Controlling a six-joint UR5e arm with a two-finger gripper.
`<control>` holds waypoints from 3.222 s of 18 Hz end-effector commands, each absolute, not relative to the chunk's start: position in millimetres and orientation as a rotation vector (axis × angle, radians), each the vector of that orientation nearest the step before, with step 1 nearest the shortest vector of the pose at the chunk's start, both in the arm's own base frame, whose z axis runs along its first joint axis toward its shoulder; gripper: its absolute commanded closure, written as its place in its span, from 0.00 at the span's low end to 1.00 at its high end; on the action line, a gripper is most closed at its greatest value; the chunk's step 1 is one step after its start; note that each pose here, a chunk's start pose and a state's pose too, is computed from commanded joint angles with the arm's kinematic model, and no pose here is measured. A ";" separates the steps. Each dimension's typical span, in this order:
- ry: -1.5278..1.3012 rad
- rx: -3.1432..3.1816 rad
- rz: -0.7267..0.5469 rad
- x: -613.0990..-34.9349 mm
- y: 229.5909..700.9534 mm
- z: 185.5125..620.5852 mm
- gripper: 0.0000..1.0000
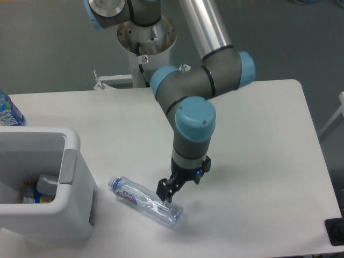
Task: Place the trash in the trash can
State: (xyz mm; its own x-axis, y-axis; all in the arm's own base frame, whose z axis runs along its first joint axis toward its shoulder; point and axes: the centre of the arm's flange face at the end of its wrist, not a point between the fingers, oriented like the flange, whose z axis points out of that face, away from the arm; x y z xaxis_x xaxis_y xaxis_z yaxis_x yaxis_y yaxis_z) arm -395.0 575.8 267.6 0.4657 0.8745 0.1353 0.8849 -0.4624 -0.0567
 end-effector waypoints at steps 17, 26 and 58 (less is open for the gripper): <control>-1.644 -2.585 -0.089 -400.1 622.4 216.2 0.00; -1.662 -2.621 -0.042 -397.9 624.2 192.0 0.00; -1.656 -2.647 -0.007 -390.3 626.9 184.2 0.41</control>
State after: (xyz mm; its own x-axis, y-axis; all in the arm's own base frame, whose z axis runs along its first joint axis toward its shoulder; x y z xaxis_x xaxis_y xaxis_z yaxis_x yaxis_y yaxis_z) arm -390.3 626.9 184.2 0.4373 0.8992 0.0139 0.8993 -0.4372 -0.0143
